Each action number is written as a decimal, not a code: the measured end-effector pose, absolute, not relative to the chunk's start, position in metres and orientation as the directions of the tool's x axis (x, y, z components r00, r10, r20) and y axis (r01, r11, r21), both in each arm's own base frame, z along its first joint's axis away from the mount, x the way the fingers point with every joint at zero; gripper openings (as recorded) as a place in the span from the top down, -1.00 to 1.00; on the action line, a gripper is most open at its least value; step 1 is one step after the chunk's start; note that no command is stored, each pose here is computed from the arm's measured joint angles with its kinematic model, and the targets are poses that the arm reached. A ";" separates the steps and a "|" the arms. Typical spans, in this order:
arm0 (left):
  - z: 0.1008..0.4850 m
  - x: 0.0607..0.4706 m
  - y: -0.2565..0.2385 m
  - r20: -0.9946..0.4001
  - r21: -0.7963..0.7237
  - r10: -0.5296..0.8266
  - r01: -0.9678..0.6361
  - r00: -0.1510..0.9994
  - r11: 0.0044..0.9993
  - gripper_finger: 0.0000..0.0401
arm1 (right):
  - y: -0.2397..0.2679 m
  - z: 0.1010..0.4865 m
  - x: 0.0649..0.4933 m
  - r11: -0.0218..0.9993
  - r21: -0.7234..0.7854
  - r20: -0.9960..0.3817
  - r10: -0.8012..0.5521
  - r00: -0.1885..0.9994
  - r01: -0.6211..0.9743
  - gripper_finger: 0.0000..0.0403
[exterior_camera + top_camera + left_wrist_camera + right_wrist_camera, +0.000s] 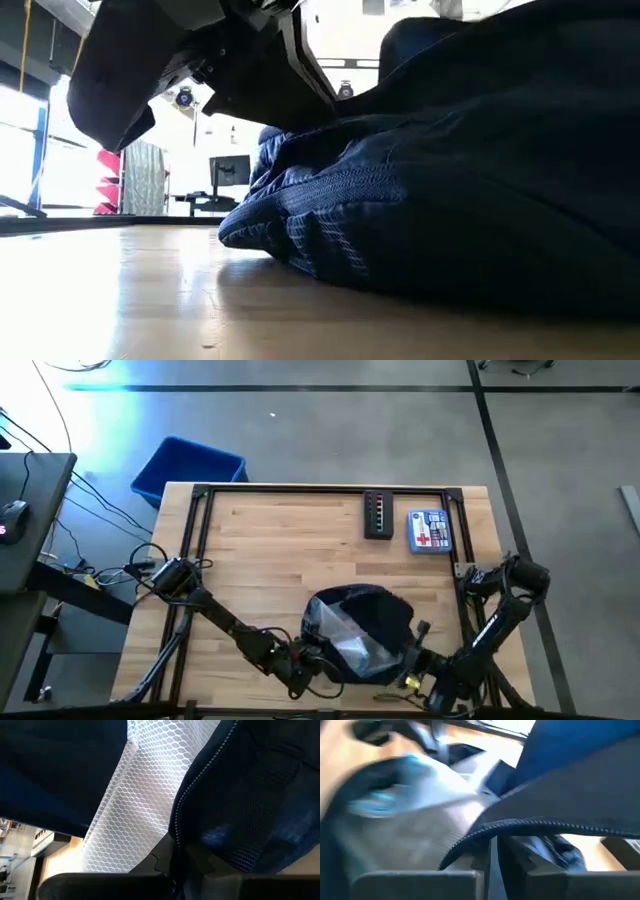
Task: Unpack backpack
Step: Put the white zip bag into the backpack
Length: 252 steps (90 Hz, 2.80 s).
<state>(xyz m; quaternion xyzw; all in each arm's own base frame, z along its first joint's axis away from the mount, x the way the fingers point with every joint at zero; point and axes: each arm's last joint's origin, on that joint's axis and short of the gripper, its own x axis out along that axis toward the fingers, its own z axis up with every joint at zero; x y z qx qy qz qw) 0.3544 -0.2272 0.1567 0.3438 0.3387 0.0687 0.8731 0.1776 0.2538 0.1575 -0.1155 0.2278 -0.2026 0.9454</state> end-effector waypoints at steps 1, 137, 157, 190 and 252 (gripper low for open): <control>0.157 0.354 -0.227 -0.544 0.645 0.353 0.111 0.761 0.756 1.00 | 0.255 0.158 0.179 0.894 -0.313 -0.383 -0.428 0.818 0.321 0.91; 0.138 0.396 -0.220 -0.589 0.234 -0.146 0.341 0.795 0.911 1.00 | 0.251 0.186 0.261 0.965 -0.261 -0.627 -0.164 0.762 -0.006 0.91; 0.138 0.395 -0.213 -0.582 0.335 0.019 0.218 0.813 0.917 1.00 | 0.263 0.198 0.264 0.973 -0.207 -0.626 -0.050 0.778 -0.105 0.91; 0.170 0.381 -0.222 -0.556 0.355 0.001 0.237 0.831 0.904 0.89 | 0.253 0.173 0.285 0.974 -0.197 -0.688 -0.056 0.724 -0.111 0.91; 0.257 0.331 -0.248 -0.392 0.349 -0.042 0.192 0.919 0.917 0.76 | 0.239 0.167 0.299 0.980 -0.173 -0.712 -0.056 0.700 -0.098 0.91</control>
